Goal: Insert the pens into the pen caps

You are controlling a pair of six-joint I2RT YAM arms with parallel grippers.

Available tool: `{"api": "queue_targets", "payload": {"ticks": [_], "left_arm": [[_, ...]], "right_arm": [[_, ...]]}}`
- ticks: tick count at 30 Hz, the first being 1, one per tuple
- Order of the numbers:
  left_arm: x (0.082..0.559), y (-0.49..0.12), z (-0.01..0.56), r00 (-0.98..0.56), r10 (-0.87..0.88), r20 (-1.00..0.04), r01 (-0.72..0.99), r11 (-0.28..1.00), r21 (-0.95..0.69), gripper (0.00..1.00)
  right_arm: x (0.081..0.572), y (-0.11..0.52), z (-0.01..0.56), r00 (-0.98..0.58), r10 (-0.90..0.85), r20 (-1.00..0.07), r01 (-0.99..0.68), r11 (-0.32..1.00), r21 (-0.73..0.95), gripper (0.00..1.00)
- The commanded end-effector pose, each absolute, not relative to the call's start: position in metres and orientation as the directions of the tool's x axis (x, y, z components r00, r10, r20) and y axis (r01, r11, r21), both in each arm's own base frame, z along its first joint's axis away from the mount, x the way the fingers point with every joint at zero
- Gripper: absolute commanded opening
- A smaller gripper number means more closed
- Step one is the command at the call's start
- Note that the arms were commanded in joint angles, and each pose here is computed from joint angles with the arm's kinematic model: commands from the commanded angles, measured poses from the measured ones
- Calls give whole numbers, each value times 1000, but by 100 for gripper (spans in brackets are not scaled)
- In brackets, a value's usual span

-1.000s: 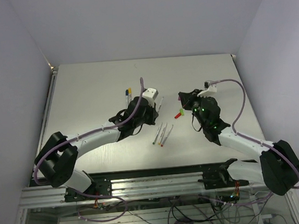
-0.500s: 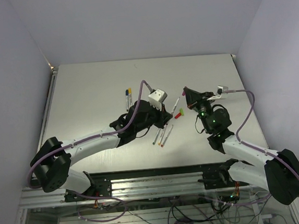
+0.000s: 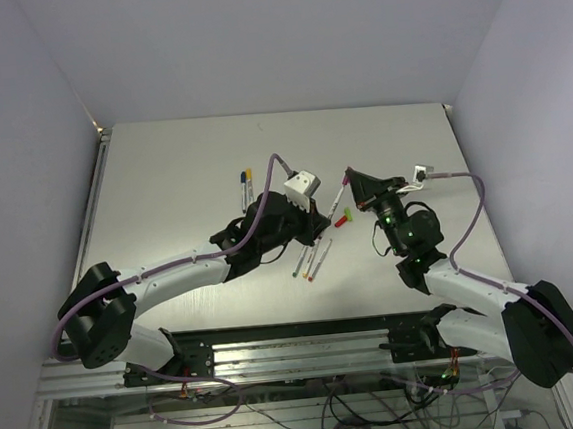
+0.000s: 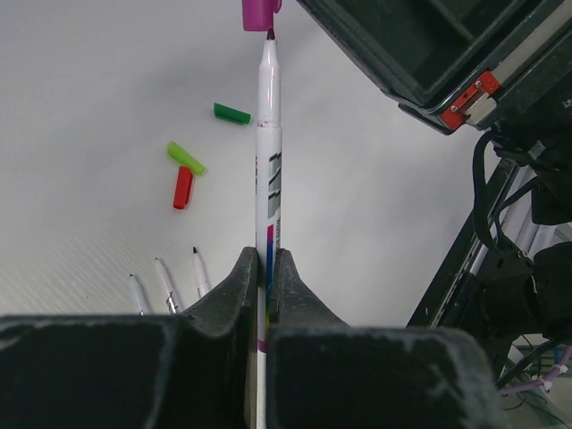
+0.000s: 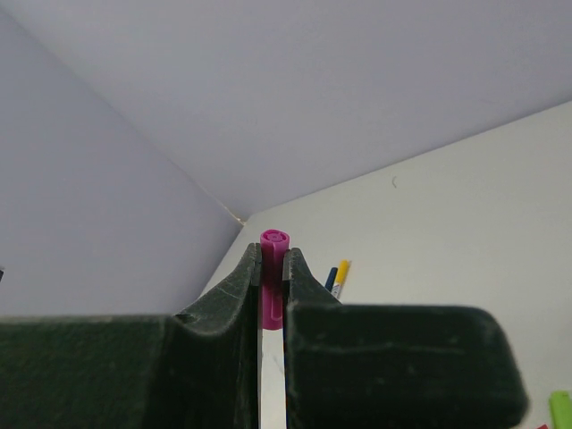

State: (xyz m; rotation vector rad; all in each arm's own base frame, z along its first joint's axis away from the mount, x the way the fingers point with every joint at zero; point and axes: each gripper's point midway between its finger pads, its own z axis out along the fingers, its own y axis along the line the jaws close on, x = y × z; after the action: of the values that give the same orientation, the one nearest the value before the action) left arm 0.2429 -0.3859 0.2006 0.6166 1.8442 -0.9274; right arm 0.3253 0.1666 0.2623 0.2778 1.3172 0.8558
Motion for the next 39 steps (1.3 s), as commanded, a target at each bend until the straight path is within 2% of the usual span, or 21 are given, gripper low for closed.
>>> {"api": "queue_targets", "payload": {"ticks": [1, 22, 39], "left_arm": [[242, -386, 212, -397, -10, -918, 747, 577, -330, 7], [243, -383, 210, -395, -11, -919, 740, 589, -325, 7], [243, -383, 218, -379, -24, -925, 748, 581, -321, 7]], "right_arm": [[321, 171, 265, -7, 710, -704, -426, 635, 645, 0], [317, 166, 277, 34, 718, -695, -438, 636, 635, 0], [318, 173, 273, 2, 720, -694, -452, 620, 641, 0]]}}
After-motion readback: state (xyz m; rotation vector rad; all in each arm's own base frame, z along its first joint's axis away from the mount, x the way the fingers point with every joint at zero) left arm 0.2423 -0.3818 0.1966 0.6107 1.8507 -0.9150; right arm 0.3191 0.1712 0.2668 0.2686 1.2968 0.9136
